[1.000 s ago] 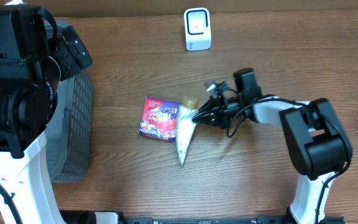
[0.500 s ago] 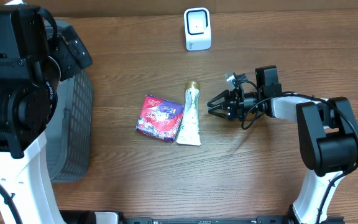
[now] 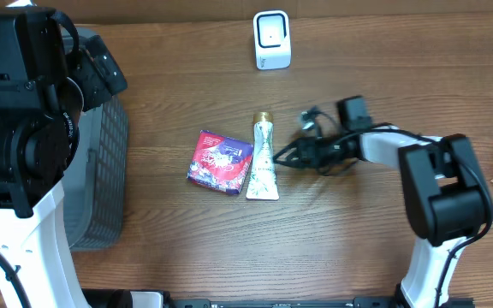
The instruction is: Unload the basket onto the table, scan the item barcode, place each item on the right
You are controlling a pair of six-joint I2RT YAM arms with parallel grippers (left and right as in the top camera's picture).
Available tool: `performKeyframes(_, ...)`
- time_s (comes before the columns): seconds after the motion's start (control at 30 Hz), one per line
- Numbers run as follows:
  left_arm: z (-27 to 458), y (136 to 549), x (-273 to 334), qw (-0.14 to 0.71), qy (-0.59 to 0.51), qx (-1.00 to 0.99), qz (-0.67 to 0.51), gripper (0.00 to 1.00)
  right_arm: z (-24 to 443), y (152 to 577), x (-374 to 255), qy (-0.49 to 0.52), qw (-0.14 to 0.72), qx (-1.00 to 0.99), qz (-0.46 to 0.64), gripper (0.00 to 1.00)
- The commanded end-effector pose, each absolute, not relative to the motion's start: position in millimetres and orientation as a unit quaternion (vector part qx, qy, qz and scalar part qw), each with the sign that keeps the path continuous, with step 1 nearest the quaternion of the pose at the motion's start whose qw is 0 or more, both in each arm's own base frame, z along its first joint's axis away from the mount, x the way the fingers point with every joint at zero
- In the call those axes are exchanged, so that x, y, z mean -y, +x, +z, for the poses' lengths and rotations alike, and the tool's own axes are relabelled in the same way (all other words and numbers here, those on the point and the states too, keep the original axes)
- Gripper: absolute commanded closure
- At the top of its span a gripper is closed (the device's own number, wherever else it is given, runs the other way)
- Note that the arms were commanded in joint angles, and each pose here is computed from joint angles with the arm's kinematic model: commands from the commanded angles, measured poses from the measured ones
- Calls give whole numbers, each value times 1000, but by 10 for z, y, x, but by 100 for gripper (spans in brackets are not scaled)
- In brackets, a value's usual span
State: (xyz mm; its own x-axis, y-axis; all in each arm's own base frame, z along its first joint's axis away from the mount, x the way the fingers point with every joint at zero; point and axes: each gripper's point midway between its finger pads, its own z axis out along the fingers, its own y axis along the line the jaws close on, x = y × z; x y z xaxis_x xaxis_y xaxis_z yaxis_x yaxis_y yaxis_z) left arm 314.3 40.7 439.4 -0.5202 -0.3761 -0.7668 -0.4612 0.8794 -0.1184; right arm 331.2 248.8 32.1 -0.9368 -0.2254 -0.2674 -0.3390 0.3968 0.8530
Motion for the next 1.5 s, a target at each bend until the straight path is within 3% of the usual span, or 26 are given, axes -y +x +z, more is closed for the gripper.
performKeyframes(0.0,4401,3153,-442,428,-250,-867,54,0,-36,3346,-2561,-168,39,-917,360,0)
performKeyframes(0.2,4401,3153,-442,428,-250,-867,54,0,-197,3247,-2545,-188,35,-965,177,0)
performKeyframes(0.4,4400,3154,-442,428,-250,-867,54,0,-335,3106,-2413,-159,27,-982,95,0)
performKeyframes(0.47,4400,3154,-442,428,-250,-867,54,0,-339,3116,-2412,-157,29,-983,93,0)
performKeyframes(0.53,4399,3156,-442,428,-250,-867,54,0,-342,3152,-2385,-144,36,-985,84,7)
performKeyframes(0.77,4396,3158,-442,428,-250,-867,55,0,-334,3079,-2349,-140,16,-986,89,7)
performKeyframes(0.87,4396,3158,-442,428,-250,-867,55,0,-253,2988,-2520,-157,-3,-977,142,7)
performKeyframes(1.03,4396,3158,-442,428,-250,-867,55,0,183,3054,-2732,-172,27,-964,201,1)
performKeyframes(1.2,4396,3158,-442,428,-250,-867,55,0,633,3193,-2573,-158,79,-967,183,0)
performKeyframes(1.47,4396,3158,-442,428,-250,-867,55,0,518,3202,-2514,-149,76,-970,177,0)
